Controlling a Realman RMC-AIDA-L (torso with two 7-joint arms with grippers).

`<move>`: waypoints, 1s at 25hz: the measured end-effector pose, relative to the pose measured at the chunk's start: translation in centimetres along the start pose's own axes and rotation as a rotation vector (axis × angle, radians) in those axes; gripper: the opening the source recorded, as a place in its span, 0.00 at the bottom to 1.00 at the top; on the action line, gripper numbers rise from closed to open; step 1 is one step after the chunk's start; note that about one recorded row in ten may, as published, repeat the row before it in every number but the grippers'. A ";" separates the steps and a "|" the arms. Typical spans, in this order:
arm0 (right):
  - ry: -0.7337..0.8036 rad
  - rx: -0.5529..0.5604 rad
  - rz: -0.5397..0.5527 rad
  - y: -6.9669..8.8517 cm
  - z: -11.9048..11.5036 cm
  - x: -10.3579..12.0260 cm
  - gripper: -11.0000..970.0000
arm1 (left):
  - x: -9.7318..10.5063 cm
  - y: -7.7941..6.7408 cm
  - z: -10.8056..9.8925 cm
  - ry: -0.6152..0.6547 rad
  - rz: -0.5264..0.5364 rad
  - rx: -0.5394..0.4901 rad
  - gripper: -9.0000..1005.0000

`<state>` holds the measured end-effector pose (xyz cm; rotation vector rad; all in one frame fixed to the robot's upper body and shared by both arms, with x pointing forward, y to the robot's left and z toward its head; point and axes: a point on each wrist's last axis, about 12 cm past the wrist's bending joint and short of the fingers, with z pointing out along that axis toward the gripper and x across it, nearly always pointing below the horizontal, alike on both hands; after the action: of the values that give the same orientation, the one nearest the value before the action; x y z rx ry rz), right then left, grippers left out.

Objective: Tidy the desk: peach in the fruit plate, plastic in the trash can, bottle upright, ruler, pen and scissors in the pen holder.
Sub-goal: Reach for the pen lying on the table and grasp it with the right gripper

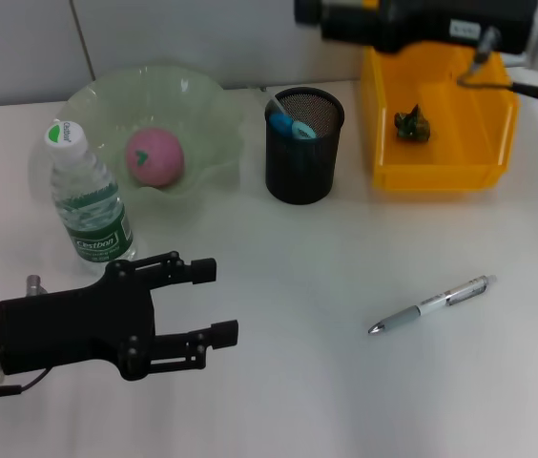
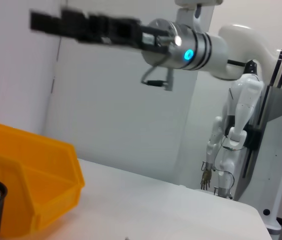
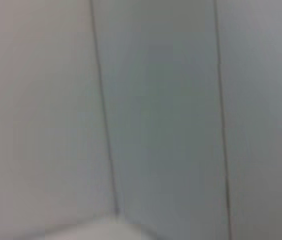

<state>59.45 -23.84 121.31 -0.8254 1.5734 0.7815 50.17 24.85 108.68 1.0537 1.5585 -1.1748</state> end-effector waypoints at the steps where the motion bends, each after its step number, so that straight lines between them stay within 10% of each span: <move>1: 0.038 -0.009 -0.001 0.0 -0.3 -0.1 0.69 | 0.0 0.0 0.0 0.000 0.000 -0.001 0.78; 12: 0.585 -0.193 -0.097 0.4 -3.4 0.4 0.69 | 0.0 0.0 0.0 -0.004 -0.002 -0.009 0.78; 25: 0.991 -0.331 -0.215 0.6 -1.1 1.7 0.69 | 0.3 0.0 0.2 0.008 0.012 -0.008 0.78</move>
<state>58.19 -24.57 119.82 -1.7724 2.1681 0.4827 50.10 24.68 108.38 1.0624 1.5594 -1.1566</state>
